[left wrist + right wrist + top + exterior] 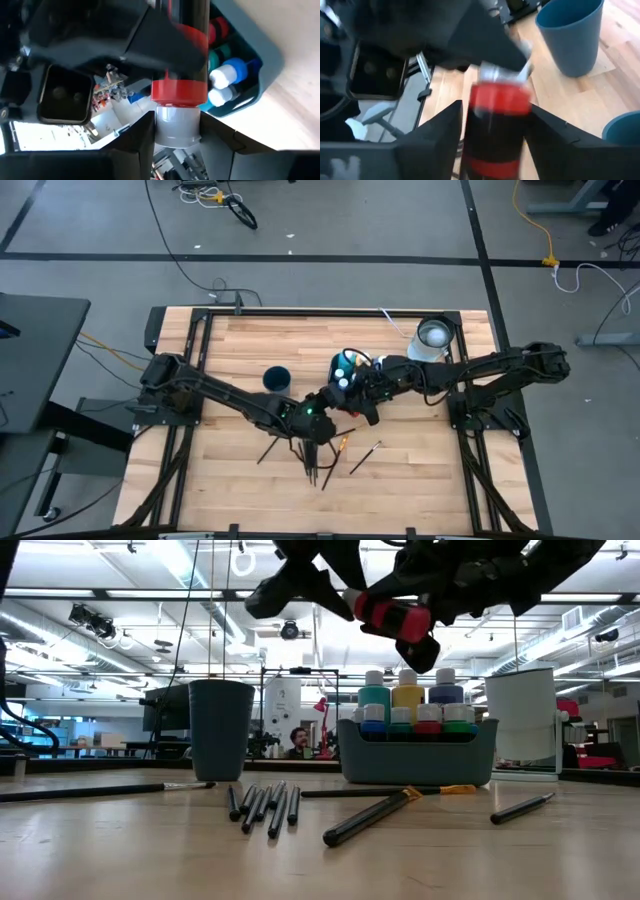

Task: Pick & Place Paint Supplies
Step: Put the small red paint bottle into the blue bin

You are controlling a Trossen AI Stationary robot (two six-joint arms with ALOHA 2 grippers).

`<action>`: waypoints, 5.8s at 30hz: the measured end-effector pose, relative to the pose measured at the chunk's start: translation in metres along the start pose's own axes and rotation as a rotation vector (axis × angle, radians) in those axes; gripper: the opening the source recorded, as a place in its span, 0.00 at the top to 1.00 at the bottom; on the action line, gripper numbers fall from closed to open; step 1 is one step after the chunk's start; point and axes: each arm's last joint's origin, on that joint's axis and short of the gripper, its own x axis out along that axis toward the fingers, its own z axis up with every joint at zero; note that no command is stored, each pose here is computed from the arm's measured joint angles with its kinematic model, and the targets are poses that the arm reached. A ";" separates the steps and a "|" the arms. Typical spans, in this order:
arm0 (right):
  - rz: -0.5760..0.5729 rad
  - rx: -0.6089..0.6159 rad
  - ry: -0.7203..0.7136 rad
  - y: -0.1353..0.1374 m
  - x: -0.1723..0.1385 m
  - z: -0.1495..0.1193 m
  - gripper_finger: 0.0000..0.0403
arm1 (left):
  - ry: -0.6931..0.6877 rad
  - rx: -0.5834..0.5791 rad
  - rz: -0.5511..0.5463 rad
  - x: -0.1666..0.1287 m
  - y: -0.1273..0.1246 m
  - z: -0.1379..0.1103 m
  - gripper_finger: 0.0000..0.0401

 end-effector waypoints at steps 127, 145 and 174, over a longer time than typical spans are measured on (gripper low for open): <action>-0.130 -0.561 -0.024 0.009 0.003 -0.005 0.65 | -0.846 -1.623 -0.184 0.020 -0.037 -0.076 0.63; -0.257 -0.512 0.032 0.017 -0.033 0.000 0.52 | -0.744 -1.649 -0.203 0.019 -0.045 -0.070 0.68; -0.385 -0.499 0.095 0.032 -0.085 -0.003 0.60 | -0.307 -1.629 -0.194 0.098 -0.044 -0.024 0.67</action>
